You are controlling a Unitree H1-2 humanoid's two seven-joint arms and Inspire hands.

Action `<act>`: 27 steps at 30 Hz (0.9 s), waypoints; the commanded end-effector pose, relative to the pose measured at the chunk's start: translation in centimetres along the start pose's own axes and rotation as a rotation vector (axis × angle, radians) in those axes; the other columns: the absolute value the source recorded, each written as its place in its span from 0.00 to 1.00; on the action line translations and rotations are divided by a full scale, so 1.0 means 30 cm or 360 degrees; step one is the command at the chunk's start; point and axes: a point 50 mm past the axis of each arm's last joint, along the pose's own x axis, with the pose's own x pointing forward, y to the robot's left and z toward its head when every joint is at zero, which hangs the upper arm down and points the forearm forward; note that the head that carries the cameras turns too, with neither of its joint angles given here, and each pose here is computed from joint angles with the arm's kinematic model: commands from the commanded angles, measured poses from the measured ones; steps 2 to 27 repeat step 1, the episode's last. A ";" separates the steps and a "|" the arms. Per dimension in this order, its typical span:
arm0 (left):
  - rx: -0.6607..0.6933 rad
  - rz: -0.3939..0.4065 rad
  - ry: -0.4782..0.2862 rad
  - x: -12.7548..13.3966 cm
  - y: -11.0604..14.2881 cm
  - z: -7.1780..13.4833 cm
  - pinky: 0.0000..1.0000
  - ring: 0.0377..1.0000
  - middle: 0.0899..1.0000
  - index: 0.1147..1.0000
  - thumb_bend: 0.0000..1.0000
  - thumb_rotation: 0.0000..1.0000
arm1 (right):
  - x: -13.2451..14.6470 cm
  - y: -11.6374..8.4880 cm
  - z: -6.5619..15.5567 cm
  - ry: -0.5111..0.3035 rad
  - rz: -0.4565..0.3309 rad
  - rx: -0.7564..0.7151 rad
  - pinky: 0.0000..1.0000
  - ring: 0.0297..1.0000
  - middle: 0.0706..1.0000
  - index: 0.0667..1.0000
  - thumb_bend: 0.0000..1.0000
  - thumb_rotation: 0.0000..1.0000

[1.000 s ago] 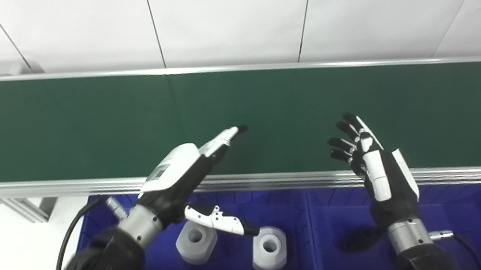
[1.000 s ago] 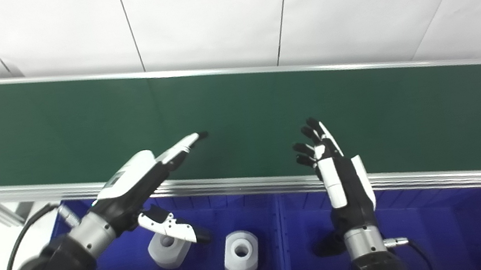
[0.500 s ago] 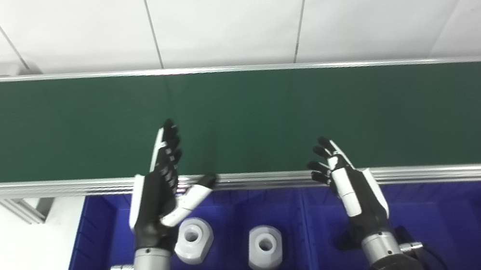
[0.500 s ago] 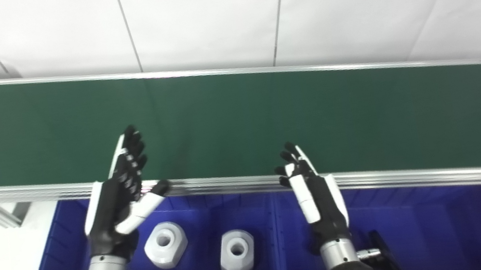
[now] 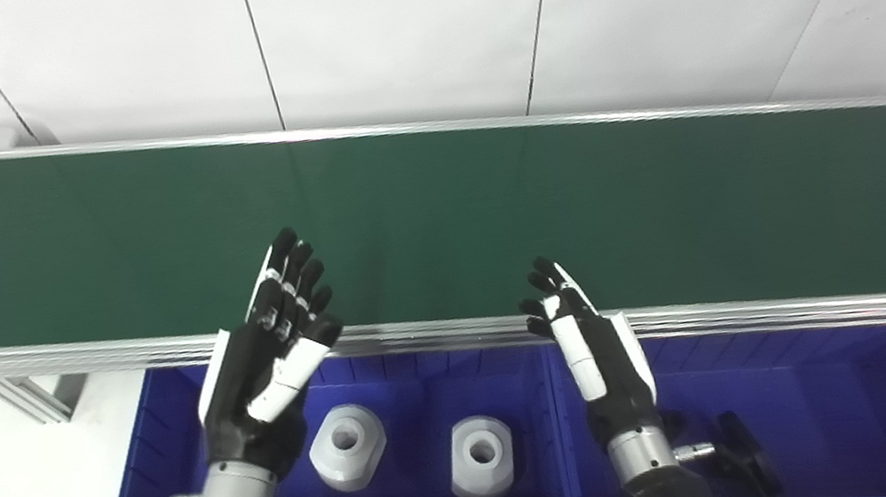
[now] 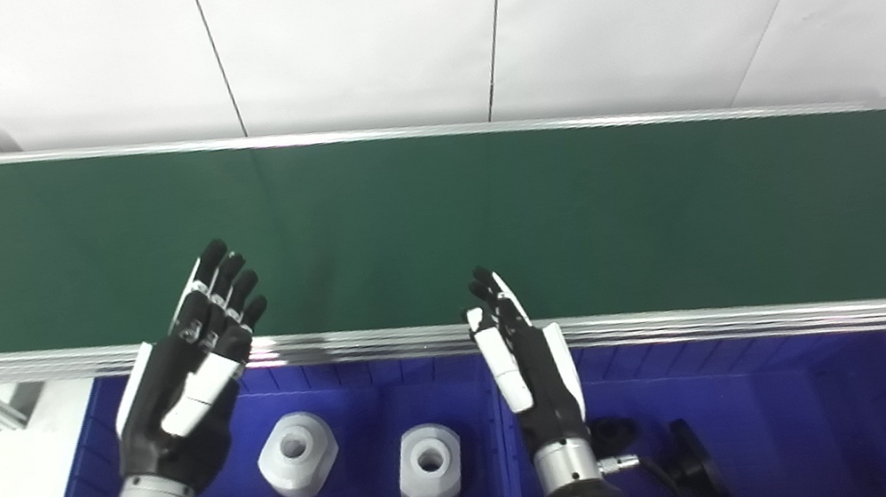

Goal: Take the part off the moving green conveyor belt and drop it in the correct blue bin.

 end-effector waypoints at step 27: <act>-0.0031 -0.0049 -0.0080 0.019 -0.019 -0.011 1.00 1.00 1.00 1.00 0.69 0.49 | 0.002 0.006 0.035 -0.0147 -0.0016 0.0026 0.85 0.87 0.93 0.95 0.74 1.00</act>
